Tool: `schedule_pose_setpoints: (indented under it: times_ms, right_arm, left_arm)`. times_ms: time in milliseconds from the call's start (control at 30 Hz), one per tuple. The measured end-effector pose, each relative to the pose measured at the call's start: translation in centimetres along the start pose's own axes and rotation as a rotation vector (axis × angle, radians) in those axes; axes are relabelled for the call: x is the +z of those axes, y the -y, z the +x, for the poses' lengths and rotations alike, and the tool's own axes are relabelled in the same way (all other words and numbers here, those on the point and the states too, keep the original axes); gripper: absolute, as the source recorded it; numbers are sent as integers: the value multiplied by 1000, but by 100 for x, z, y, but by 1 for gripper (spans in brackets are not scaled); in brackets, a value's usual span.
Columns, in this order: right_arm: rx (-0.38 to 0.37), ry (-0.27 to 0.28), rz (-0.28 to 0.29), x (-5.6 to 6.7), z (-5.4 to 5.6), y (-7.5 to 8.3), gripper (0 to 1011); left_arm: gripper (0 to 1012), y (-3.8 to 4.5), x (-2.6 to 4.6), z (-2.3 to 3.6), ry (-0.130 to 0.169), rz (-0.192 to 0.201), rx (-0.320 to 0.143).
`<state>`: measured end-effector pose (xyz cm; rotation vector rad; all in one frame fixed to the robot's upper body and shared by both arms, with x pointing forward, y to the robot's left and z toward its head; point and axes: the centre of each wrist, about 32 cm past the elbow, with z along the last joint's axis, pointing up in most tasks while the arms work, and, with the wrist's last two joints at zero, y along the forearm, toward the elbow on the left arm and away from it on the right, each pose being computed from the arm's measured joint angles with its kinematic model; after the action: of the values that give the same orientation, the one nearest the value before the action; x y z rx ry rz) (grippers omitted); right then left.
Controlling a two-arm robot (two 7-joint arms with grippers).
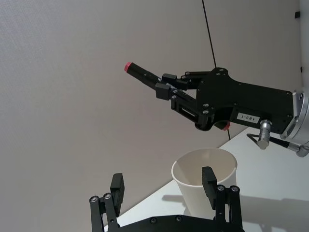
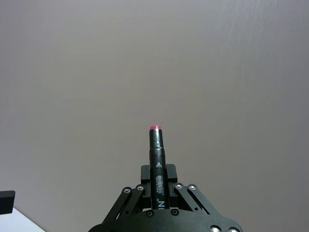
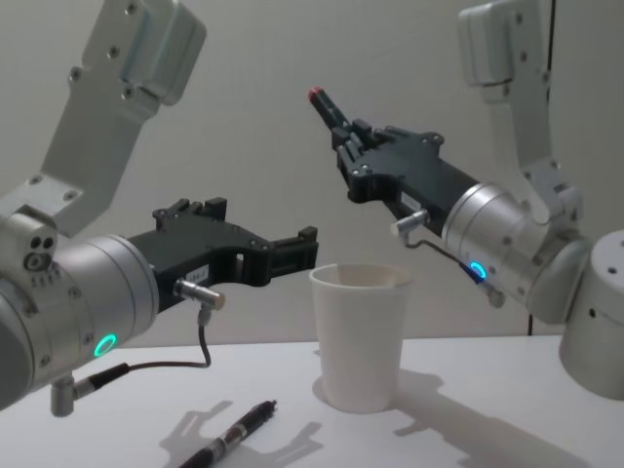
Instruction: Place the pen into the pen holder.
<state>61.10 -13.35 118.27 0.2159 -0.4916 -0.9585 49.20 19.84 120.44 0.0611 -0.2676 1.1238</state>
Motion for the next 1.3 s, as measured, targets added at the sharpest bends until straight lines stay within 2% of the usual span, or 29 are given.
schedule_pose_setpoints:
  times_ms: [767, 1300]
  right_arm:
    - [29, -52, -8, -149, -93, 39, 169]
    - [47, -70, -9, -244, -159, 10, 169]
  left_arm:
    - [1001, 0, 0, 0, 0, 0, 0]
    - [1001, 0, 0, 0, 0, 0, 0]
